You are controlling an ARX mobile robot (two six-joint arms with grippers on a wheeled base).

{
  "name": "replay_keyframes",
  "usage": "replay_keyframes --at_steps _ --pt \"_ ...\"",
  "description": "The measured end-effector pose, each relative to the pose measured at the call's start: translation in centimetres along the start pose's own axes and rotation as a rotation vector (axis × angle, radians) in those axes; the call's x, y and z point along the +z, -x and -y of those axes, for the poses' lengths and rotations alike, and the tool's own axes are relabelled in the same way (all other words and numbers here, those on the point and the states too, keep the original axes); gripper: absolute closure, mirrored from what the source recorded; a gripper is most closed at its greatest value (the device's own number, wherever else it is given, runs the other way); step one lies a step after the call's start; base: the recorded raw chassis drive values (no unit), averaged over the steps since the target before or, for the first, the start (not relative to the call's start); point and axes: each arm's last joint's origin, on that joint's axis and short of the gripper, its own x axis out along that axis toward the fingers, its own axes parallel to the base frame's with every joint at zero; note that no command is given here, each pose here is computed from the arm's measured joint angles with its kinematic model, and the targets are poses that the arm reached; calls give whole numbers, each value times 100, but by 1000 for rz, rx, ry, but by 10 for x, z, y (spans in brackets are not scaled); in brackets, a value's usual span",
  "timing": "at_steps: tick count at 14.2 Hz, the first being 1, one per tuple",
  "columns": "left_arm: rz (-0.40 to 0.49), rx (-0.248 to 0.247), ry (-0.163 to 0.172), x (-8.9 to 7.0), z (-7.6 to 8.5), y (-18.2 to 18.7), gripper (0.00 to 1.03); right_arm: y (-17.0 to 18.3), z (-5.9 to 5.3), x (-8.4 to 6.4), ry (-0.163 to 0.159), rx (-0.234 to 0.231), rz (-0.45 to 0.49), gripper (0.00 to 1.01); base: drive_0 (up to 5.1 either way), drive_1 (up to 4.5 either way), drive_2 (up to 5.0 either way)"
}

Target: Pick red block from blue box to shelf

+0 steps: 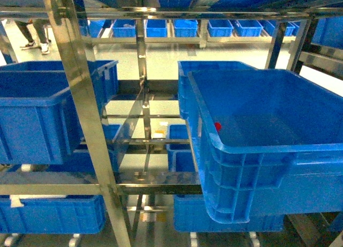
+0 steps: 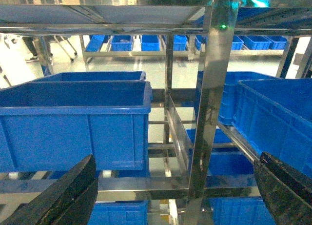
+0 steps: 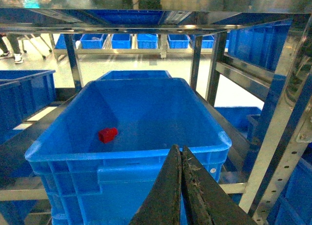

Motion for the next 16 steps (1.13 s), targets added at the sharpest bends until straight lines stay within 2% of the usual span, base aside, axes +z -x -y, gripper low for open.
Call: replay_keyframes --at_steps 8,9,12,13,16 --pt "0 0 0 0 0 0 5 7 0 0 0 0 0 99 0 0 0" --pt "0 0 0 0 0 0 5 11 0 -4 0 0 -32 99 0 0 0" --pt "0 0 0 0 0 0 5 18 0 -3 0 3 -6 99 0 0 0" --pt "0 0 0 0 0 0 5 18 0 -3 0 3 -9 96 0 0 0" --pt "0 0 0 0 0 0 5 18 0 -3 0 3 -9 58 0 0 0"
